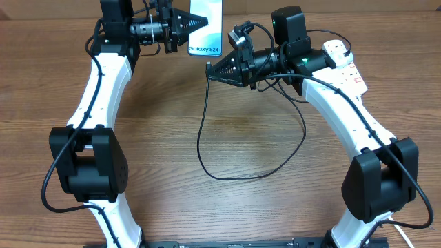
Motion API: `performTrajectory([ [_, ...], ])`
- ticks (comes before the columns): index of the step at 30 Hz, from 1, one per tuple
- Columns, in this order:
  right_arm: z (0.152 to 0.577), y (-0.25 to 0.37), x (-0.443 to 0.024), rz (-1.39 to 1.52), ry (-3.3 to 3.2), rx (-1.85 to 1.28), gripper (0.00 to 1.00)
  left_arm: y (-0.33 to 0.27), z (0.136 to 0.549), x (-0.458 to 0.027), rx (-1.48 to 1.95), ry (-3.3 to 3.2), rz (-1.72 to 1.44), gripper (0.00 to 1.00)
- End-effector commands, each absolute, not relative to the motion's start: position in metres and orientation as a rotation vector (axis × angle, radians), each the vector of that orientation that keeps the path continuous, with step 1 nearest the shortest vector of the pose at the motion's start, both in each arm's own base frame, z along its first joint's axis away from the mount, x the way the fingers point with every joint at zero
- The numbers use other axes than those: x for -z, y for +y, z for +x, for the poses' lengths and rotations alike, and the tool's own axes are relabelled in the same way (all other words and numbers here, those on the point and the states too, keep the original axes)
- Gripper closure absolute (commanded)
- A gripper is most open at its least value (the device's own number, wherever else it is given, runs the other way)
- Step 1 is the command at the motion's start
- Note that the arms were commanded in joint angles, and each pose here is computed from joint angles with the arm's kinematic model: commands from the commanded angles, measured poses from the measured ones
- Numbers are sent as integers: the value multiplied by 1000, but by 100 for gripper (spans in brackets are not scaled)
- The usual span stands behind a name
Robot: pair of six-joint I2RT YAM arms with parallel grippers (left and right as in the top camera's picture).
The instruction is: Plug charger to phone and switch on socket
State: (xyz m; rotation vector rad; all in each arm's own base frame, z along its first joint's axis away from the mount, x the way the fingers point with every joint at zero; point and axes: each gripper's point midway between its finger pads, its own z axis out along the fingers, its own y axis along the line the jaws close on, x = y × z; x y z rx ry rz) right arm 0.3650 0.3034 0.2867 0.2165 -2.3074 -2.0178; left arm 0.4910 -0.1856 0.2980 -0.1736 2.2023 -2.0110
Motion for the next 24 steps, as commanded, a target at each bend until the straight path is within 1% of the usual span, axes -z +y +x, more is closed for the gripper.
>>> performTrajectory([
  [1, 363, 300, -305, 290, -2309, 2069, 96, -184, 487, -314, 2030, 2184, -120, 95],
  [24, 366, 311, -301, 324, -2379, 2071, 96, -195, 482, -314, 2055, 2202, -111, 96],
])
